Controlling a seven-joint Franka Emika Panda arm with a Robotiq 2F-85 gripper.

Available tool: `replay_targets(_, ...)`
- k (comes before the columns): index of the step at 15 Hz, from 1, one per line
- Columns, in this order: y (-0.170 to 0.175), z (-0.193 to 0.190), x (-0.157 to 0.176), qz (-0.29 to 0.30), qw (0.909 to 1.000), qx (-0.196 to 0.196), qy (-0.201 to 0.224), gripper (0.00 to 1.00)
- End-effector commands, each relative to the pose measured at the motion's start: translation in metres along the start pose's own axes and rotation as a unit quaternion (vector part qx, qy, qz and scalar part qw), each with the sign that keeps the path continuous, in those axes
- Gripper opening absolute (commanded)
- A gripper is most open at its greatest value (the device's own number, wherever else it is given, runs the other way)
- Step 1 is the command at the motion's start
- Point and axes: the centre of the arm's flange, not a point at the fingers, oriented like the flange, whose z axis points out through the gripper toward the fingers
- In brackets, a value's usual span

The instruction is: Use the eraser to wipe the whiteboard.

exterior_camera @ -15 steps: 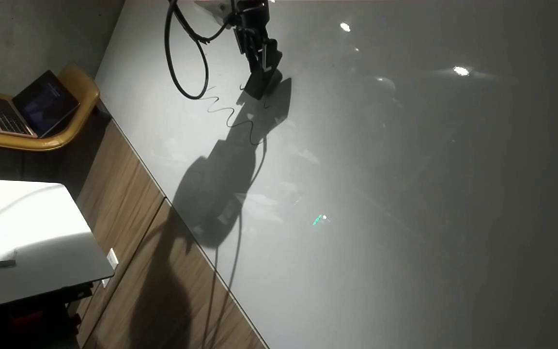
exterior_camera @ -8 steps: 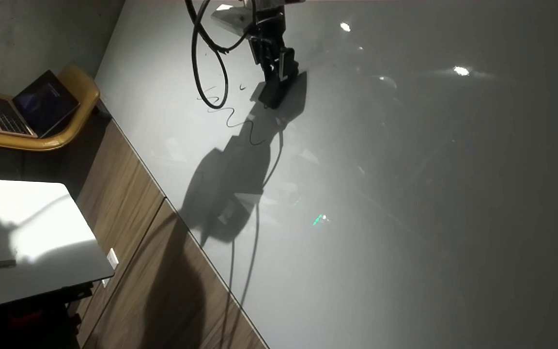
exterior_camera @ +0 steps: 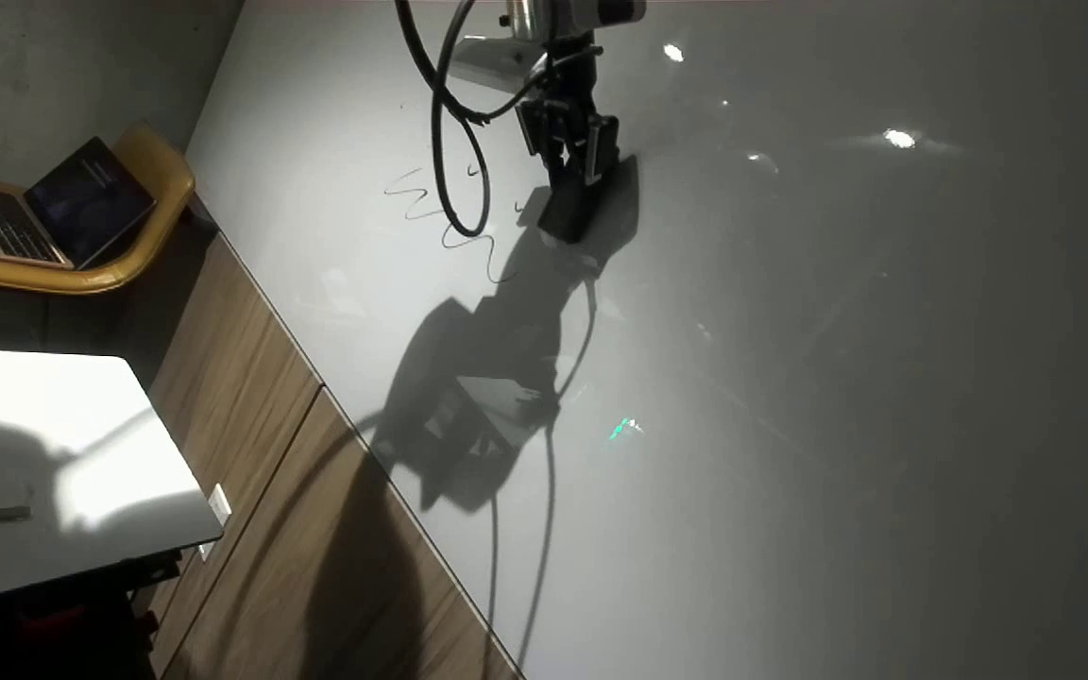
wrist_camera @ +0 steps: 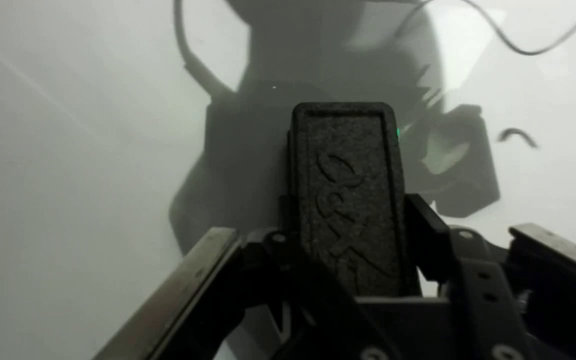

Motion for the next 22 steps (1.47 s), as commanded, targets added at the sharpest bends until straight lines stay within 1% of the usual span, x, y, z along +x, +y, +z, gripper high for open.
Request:
replay_targets(1,0.068,0.036,0.023,0.006,0.9996,-0.029,0.002,0.29)
replay_targets(2,0.075,0.038,0.018,0.01,0.9994,-0.033,-0.001,0.29)
replay_targets(4,0.067,0.038,0.009,0.014,0.9994,-0.029,-0.009,0.29)
replay_targets(7,0.037,0.026,0.006,0.016,0.9997,-0.015,-0.014,0.29)
replay_targets(10,-0.003,0.018,0.007,0.016,0.9997,0.002,-0.019,0.29)
replay_targets(12,-0.036,0.016,0.006,0.011,0.9995,0.015,-0.026,0.29)
replay_targets(17,-0.154,-0.001,0.002,-0.015,0.9976,0.062,-0.026,0.29)
replay_targets(19,-0.21,-0.013,-0.003,-0.029,0.9956,0.087,-0.019,0.29)
replay_targets(22,-0.277,-0.032,-0.01,-0.05,0.9911,0.122,-0.014,0.29)
